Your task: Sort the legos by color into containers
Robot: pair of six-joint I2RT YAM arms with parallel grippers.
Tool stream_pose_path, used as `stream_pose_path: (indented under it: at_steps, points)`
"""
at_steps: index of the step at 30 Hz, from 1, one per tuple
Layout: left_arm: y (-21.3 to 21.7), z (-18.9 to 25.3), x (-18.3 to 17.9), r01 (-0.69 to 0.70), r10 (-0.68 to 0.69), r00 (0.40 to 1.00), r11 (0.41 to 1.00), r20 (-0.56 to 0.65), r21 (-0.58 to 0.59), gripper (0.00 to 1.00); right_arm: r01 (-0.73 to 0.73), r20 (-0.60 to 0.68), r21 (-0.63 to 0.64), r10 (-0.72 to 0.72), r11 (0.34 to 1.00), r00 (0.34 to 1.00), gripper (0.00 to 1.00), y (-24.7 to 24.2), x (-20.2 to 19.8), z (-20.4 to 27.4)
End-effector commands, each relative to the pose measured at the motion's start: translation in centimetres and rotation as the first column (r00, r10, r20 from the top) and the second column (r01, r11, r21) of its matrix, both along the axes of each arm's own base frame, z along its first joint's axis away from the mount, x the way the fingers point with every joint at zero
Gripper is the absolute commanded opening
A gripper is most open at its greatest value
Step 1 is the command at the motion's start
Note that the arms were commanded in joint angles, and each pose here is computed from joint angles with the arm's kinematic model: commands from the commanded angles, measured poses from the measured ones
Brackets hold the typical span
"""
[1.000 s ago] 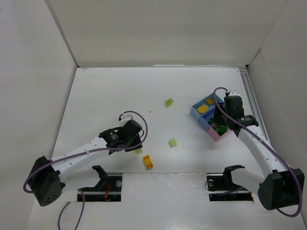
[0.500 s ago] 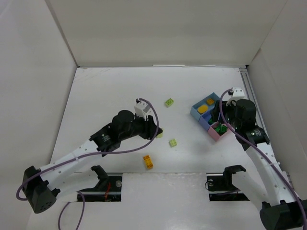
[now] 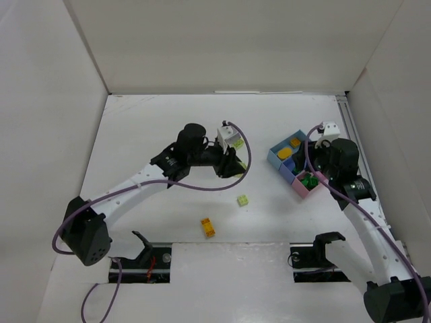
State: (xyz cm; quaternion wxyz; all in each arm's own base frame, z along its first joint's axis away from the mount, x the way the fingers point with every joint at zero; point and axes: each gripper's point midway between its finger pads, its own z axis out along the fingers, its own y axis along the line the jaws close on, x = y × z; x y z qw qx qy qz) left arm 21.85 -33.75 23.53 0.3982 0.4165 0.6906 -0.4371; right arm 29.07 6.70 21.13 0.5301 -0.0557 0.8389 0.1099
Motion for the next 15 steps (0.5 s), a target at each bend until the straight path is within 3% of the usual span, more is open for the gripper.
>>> stream_pose_path:
  at_steps: [1, 2, 6, 7, 8, 9, 10, 11, 14, 15]
  points:
    - [-0.8, 4.7, 0.8, 0.142, -0.128, 0.980, 0.986, 0.154, -0.083, 0.00, -0.180, 0.104, 0.008, 0.178, 0.984, 0.978, 0.67, 2.6, 0.1, 1.4]
    - [-0.9, 5.0, 1.7, 0.106, -0.093, 0.985, 0.990, 0.143, -0.091, 0.00, -0.309, 0.150, 0.030, 0.301, 0.951, 0.942, 0.67, 4.7, -0.5, 2.2]
    - [-0.4, 8.6, 5.4, -0.035, 0.042, 0.999, 0.967, 0.023, -0.252, 0.00, -0.487, 0.244, 0.022, 0.467, 0.873, 0.850, 0.67, 7.4, -1.3, 3.6]
    - [0.1, 8.6, 6.0, -0.064, 0.060, 0.998, 0.956, -0.024, -0.287, 0.00, -0.499, 0.269, 0.016, 0.477, 0.866, 0.837, 0.67, 7.6, -1.3, 4.3]
    - [1.0, 10.7, 7.5, -0.092, 0.101, 0.995, 0.922, 0.004, -0.375, 0.00, -0.515, 0.281, 0.005, 0.493, 0.857, 0.823, 0.68, 7.8, -1.1, 4.5]
    - [1.4, 11.4, 7.6, -0.133, 0.102, 0.990, 0.892, -0.093, -0.432, 0.00, -0.530, 0.328, 0.000, 0.501, 0.848, 0.801, 0.69, 8.2, -0.8, 5.9]
    - [1.8, 11.9, 7.7, -0.142, 0.104, 0.989, 0.872, -0.106, -0.468, 0.00, -0.540, 0.350, 0.010, 0.503, 0.841, 0.790, 0.69, 8.5, -0.7, 6.5]
    - [2.3, 12.8, 7.5, -0.129, 0.101, 0.991, 0.848, -0.082, -0.515, 0.00, -0.554, 0.359, 0.065, 0.498, 0.830, 0.789, 0.70, 9.0, -0.5, 7.0]
    - [2.8, 13.9, 7.9, -0.173, 0.121, 0.984, 0.795, -0.128, -0.581, 0.00, -0.644, 0.492, 0.119, 0.519, 0.755, 0.699, 0.71, 10.8, -0.2, 10.8]
    - [3.1, 14.7, 7.3, -0.136, 0.108, 0.991, 0.768, -0.083, -0.626, 0.00, -0.663, 0.468, 0.231, 0.516, 0.712, 0.717, 0.71, 11.8, 0.2, 10.6]
